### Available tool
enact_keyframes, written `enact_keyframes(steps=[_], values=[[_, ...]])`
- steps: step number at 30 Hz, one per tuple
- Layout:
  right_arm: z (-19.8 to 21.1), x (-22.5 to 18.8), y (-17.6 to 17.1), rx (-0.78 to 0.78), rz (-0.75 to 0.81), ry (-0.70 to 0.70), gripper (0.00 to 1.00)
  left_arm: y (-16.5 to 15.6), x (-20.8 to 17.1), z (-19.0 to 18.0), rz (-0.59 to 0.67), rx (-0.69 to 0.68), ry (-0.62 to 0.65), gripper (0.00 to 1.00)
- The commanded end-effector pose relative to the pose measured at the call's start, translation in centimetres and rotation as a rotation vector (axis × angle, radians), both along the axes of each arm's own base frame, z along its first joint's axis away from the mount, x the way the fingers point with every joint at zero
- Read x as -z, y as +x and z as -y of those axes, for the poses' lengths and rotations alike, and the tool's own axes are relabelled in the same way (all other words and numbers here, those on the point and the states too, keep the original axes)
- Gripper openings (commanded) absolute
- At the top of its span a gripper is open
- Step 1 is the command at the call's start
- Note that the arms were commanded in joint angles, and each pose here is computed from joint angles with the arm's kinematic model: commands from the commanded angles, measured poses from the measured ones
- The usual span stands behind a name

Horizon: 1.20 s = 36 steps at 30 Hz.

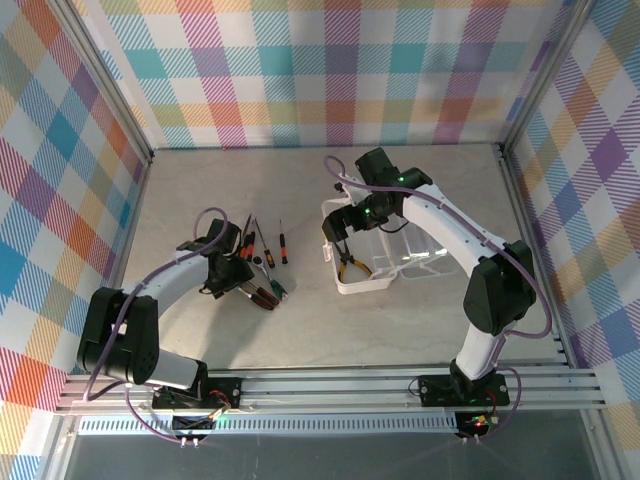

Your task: Pack the tool kit

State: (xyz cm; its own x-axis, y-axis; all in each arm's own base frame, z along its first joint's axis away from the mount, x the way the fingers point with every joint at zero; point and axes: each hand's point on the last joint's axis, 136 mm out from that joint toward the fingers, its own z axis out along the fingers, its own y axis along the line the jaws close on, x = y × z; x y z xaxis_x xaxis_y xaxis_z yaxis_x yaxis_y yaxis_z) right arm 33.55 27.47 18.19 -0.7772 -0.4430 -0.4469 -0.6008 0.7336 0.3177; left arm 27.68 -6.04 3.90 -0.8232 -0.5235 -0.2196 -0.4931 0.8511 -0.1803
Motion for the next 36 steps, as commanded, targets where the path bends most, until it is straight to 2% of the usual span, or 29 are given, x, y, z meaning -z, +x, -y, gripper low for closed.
enact_keyframes(steps=[1,4,8,13,18,28,36], values=[[-0.5,-1.0,-0.5,-0.037,0.026,0.031,0.99,-0.2,0.9,-0.4,-0.020,-0.034,-0.010,0.62],[-0.6,-0.9,-0.4,-0.038,0.026,0.031,0.99,-0.2,1.6,-0.7,-0.035,-0.040,-0.008,0.61],[-0.6,-0.8,-0.3,-0.037,0.025,0.027,0.99,-0.5,2.2,-1.0,-0.055,-0.040,-0.003,0.51],[-0.6,-0.5,-0.3,-0.038,0.019,0.022,0.99,-0.8,2.4,-1.4,-0.062,-0.043,0.009,0.46],[-0.7,-0.2,-0.2,-0.040,0.010,0.021,0.99,-1.1,1.6,-2.2,-0.051,-0.045,0.042,0.47],[-1.0,0.2,-0.1,-0.041,-0.007,0.025,0.99,-1.5,-1.4,-3.2,0.022,-0.054,0.067,0.54],[-0.8,0.1,-0.3,-0.039,-0.007,0.027,0.99,-1.7,0.8,-2.5,-0.026,-0.043,0.028,0.55]])
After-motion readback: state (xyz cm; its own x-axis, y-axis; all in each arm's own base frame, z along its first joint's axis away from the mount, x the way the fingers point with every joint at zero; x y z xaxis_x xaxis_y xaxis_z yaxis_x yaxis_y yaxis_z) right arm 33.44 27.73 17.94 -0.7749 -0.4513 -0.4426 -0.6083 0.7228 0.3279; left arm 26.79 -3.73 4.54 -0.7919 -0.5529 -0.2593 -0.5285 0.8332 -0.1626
